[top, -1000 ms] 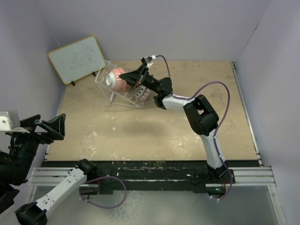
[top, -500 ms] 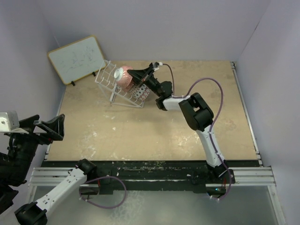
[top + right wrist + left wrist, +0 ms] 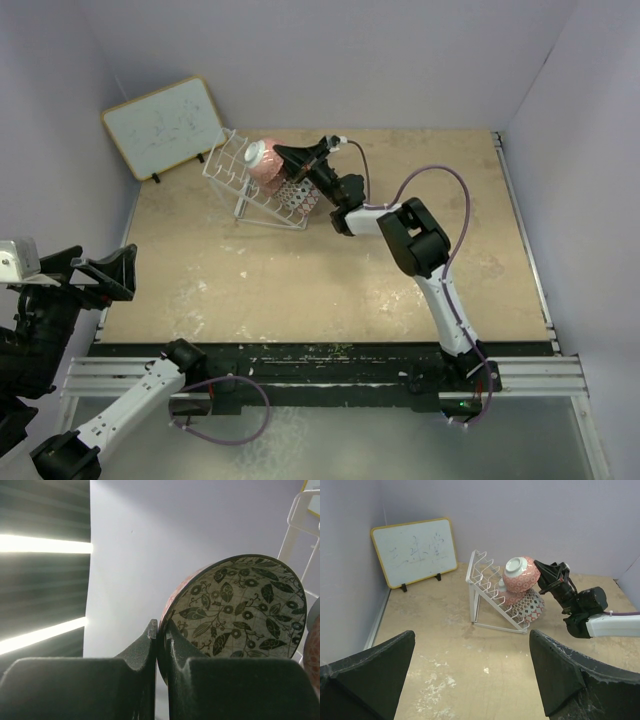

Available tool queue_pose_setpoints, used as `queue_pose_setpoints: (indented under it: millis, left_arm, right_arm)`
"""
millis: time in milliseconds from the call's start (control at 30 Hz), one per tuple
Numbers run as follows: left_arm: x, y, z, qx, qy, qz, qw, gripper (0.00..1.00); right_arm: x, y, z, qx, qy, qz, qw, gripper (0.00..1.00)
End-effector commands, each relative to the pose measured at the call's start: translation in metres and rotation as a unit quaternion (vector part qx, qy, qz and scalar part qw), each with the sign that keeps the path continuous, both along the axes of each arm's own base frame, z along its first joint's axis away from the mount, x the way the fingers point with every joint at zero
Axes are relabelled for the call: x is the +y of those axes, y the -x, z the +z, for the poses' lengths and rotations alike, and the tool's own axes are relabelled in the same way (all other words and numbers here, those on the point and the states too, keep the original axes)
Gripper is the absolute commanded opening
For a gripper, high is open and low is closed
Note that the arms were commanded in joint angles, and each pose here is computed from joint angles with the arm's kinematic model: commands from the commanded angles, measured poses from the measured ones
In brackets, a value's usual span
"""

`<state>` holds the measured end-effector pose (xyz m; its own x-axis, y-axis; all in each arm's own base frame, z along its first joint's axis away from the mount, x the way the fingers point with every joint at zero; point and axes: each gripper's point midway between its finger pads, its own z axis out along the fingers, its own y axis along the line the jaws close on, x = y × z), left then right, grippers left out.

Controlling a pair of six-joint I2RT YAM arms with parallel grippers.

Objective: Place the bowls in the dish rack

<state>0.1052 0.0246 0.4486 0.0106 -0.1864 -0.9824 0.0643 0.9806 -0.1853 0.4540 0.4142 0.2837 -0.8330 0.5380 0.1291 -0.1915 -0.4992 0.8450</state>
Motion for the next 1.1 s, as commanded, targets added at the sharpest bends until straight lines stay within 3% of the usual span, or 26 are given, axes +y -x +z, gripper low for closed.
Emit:
queue_pose_setpoints:
  millis: [0, 500, 800, 1067]
  left_arm:
    - [0.004, 0.000, 0.009, -0.011, -0.002, 0.009, 1.000, 0.99]
    - [0.004, -0.001, 0.007, -0.009, -0.003, 0.012, 1.000, 0.99]
    - [0.003, -0.002, 0.007, -0.009, 0.000, 0.010, 1.000, 0.99]
    - [0.004, -0.001, 0.008, -0.010, 0.002, 0.011, 1.000, 0.99]
  right_arm:
    - [-0.043, 0.051, 0.081, -0.158, -0.152, 0.006, 0.976, 0.09]
    - [-0.041, 0.043, 0.059, -0.123, -0.141, 0.004, 0.982, 0.11]
    - [-0.037, 0.034, 0.039, -0.086, -0.120, -0.001, 0.989, 0.26]
    - [-0.038, 0.031, 0.047, -0.064, -0.095, -0.024, 0.993, 0.24]
